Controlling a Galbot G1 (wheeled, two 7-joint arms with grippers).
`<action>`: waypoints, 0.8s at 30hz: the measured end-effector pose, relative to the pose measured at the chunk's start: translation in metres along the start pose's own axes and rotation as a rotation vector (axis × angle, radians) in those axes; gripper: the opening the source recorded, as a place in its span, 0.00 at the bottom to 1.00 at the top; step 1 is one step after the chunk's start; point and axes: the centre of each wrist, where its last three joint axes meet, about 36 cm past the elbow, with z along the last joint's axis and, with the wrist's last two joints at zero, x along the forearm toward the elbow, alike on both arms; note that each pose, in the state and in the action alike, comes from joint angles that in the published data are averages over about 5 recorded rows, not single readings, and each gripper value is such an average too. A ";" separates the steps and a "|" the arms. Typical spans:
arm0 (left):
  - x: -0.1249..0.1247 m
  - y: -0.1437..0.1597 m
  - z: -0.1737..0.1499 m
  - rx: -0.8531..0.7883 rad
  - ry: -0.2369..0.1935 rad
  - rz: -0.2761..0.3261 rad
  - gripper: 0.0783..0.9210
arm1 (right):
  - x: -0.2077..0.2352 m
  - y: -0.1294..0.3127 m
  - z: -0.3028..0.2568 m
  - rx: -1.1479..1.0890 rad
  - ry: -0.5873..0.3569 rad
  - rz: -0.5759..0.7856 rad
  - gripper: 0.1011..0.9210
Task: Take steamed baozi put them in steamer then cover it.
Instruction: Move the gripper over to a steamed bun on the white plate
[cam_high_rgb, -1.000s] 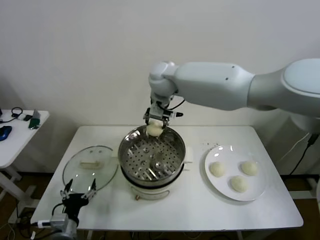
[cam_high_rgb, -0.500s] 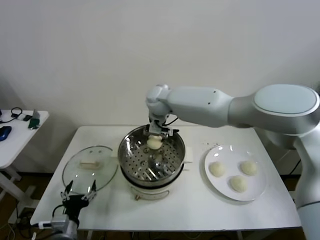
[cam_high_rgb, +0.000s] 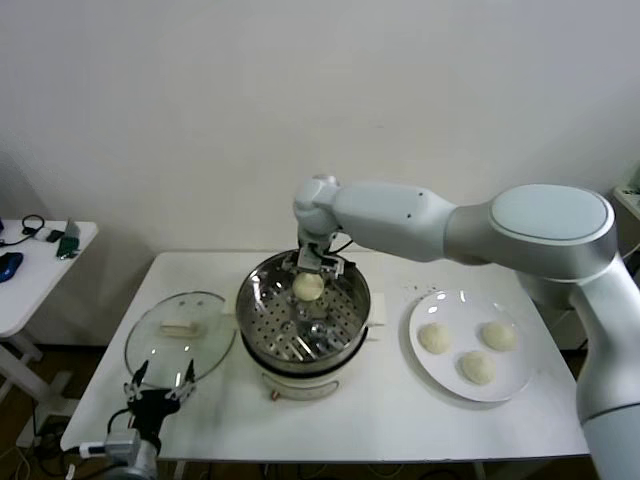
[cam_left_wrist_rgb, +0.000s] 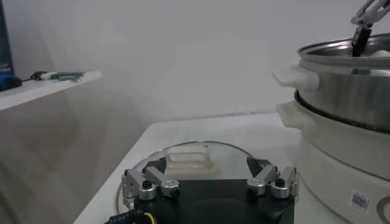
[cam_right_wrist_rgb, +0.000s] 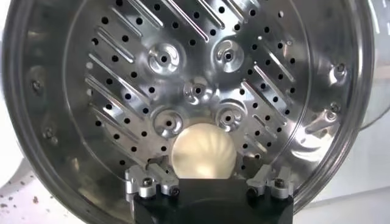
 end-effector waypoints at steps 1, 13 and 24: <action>0.000 0.000 0.000 0.000 0.000 0.000 0.88 | 0.010 0.005 0.004 -0.036 -0.007 0.001 0.88; -0.007 -0.003 0.001 -0.010 -0.004 0.016 0.88 | 0.077 0.151 0.051 -0.690 -0.054 -0.026 0.88; -0.010 -0.003 -0.002 -0.010 -0.013 0.019 0.88 | 0.028 0.285 0.040 -1.114 -0.051 -0.062 0.88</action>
